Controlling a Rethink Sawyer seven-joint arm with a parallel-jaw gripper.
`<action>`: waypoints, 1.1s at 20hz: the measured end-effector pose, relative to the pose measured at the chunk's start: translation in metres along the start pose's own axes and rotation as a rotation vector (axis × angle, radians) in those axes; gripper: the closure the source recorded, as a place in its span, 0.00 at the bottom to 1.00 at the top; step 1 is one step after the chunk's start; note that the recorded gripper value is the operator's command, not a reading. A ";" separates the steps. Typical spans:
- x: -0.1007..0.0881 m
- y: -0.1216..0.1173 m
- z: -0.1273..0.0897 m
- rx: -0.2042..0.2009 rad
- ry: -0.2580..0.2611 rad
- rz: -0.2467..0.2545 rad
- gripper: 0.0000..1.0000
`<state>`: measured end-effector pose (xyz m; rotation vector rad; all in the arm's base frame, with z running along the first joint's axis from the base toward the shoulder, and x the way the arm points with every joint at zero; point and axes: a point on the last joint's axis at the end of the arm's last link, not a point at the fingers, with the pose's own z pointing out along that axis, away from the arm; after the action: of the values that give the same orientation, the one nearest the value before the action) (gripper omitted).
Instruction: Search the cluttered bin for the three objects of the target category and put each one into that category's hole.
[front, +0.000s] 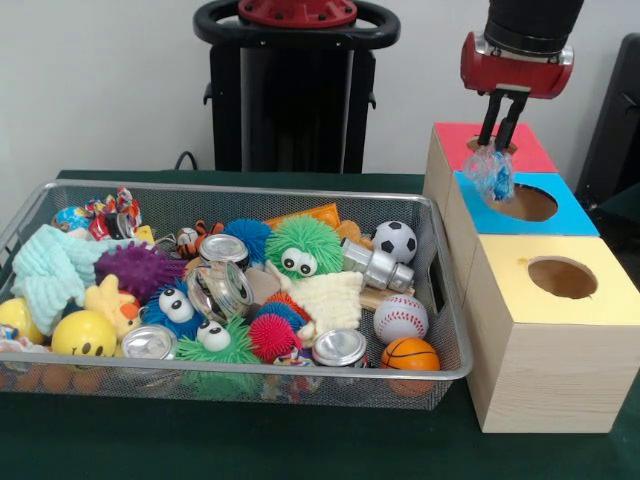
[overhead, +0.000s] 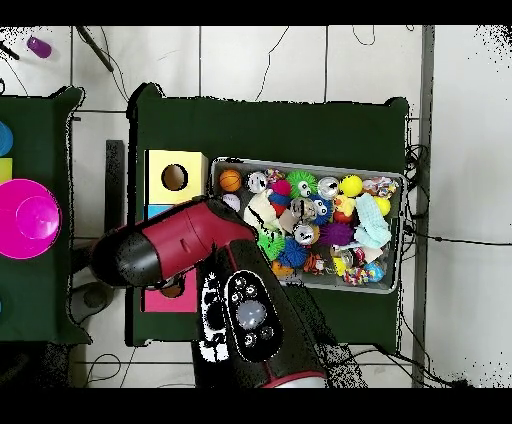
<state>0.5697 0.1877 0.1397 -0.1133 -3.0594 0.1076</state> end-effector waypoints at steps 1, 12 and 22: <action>0.000 0.000 0.000 0.002 -0.001 0.000 1.00; -0.011 0.009 -0.004 0.026 -0.038 0.000 1.00; -0.014 0.008 -0.004 0.047 -0.049 0.009 1.00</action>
<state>0.5846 0.1947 0.1417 -0.1236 -3.1030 0.1851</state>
